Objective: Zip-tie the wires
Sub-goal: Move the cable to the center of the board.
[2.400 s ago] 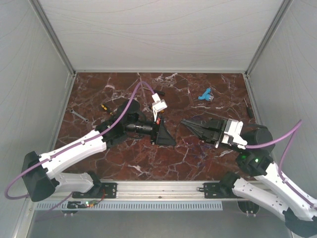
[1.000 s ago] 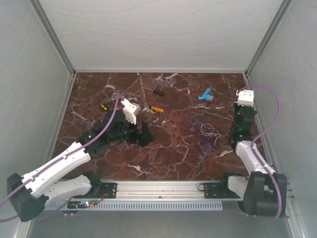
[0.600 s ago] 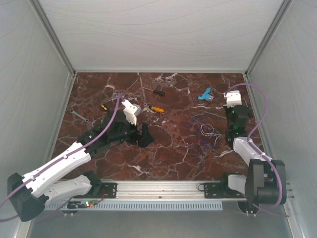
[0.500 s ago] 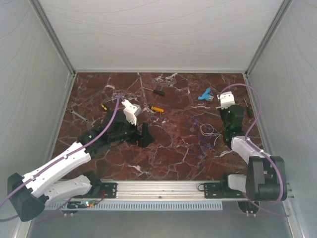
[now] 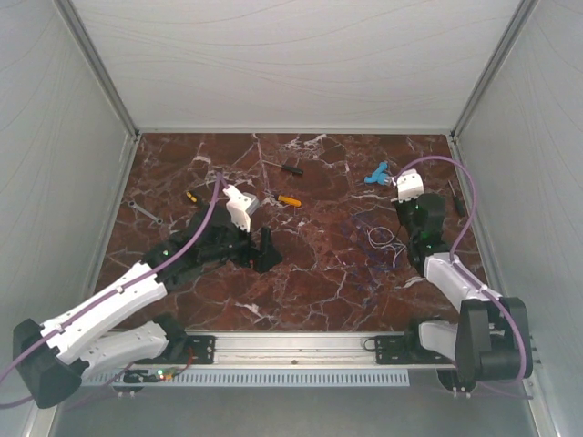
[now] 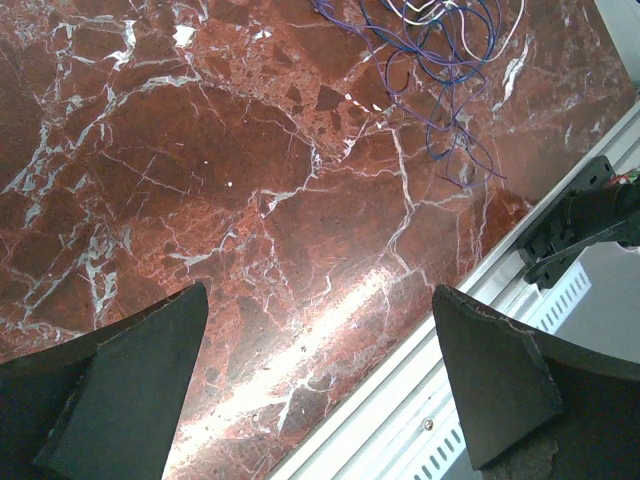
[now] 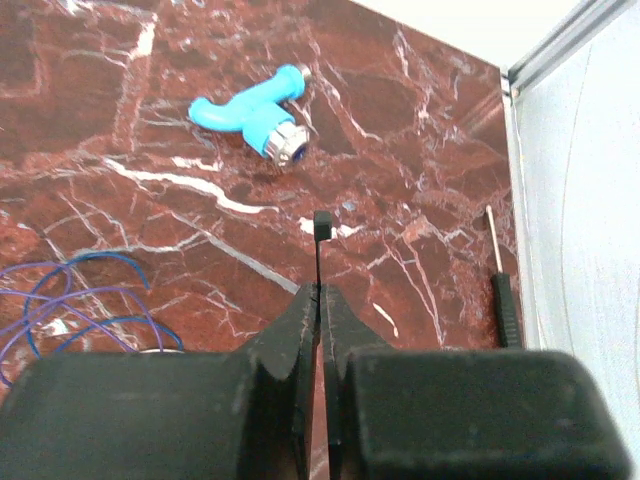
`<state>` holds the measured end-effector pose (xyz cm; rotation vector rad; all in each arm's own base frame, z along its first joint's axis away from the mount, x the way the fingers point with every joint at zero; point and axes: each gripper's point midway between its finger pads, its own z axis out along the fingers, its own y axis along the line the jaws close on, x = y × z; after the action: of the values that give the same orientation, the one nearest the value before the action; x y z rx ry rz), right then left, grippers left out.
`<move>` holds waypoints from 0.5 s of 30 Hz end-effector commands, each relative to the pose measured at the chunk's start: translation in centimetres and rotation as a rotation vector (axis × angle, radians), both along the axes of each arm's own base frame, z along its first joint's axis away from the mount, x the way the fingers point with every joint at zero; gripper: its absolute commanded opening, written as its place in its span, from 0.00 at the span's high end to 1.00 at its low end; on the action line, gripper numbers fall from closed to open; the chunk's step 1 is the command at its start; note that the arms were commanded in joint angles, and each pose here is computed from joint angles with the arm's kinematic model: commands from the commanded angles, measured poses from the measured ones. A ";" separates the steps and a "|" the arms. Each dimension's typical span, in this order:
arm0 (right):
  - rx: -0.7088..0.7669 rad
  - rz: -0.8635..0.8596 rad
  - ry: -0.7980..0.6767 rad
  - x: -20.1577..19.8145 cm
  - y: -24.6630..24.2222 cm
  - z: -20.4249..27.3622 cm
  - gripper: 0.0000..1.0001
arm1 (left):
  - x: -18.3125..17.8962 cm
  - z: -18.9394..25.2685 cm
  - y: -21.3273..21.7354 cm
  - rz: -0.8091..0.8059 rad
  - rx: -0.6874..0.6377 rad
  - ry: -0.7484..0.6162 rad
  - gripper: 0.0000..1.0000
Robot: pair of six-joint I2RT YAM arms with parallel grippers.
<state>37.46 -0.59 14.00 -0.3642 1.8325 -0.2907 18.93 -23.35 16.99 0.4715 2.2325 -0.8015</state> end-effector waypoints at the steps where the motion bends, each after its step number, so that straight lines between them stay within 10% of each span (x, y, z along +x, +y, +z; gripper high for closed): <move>1: 0.066 0.042 -0.086 0.2 1.4 2.6 1.00 | 0.5 1.5 -0.2 0.003 -0.033 -0.059 0.06; 15: -0.162 -0.250 -0.112 -0.3 -4.8 2.7 1.00 | 0.5 1.4 0.1 0.014 -0.027 -0.063 0.07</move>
<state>37.08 -3.90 16.63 -0.2425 1.7641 -0.5115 18.95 -23.10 17.13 0.4629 2.2217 -0.7936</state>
